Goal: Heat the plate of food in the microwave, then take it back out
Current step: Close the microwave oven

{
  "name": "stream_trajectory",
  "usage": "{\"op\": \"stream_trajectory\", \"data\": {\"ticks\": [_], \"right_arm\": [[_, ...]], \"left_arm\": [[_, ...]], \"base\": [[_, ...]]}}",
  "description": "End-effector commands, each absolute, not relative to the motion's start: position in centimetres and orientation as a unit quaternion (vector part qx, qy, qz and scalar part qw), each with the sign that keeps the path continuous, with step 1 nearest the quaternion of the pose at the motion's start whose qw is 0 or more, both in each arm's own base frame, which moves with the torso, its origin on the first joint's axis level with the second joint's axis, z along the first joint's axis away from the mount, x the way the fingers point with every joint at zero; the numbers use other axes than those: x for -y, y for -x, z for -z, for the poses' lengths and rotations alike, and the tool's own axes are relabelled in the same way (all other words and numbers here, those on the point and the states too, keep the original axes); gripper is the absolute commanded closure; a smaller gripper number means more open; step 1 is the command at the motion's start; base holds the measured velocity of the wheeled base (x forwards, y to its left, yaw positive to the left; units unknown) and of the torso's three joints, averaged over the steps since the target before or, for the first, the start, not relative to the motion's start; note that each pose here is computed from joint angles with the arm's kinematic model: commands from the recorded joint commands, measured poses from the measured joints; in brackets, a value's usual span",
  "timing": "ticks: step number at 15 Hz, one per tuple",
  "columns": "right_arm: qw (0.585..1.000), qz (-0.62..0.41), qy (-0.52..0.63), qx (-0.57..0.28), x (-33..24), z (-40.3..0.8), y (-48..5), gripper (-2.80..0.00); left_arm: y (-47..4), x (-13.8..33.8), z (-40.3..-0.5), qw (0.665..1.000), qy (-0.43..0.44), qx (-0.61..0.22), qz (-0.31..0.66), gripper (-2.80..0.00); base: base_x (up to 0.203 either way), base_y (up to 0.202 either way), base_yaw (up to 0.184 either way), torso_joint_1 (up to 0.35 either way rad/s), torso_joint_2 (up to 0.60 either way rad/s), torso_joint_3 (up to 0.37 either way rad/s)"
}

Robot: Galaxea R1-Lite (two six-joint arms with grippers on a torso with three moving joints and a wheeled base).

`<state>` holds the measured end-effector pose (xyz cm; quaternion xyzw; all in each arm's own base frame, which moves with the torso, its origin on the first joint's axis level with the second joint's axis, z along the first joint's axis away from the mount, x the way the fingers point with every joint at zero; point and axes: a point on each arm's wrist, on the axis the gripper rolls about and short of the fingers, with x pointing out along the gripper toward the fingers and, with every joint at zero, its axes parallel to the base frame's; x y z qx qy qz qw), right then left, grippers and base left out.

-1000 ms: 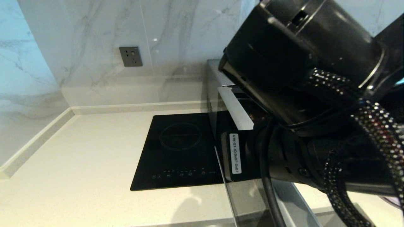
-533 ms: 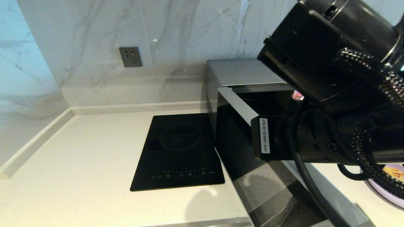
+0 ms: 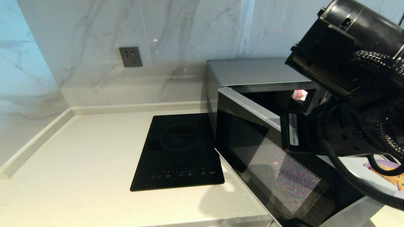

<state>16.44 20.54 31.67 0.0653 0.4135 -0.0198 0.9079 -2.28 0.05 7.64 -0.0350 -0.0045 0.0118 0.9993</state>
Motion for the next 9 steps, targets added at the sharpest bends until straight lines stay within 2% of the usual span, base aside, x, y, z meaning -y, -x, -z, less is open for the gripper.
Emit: {"op": "stream_trajectory", "data": {"ticks": [1,9], "right_arm": [[0.906,0.043,-0.072,-0.415,-19.6,-31.7,-17.0,0.00],[0.900,0.100,-0.098,-0.414,-17.0,-31.7,-18.9,0.00]], "left_arm": [[2.3,0.0,-7.6,0.999,0.035,0.004,-0.012,0.00],[2.3,0.0,-7.6,0.999,0.035,0.004,-0.012,0.00]], "base": [[0.000,0.000,0.000,0.000,0.00,0.000],[0.000,0.000,0.000,0.000,0.00,0.000]]}}
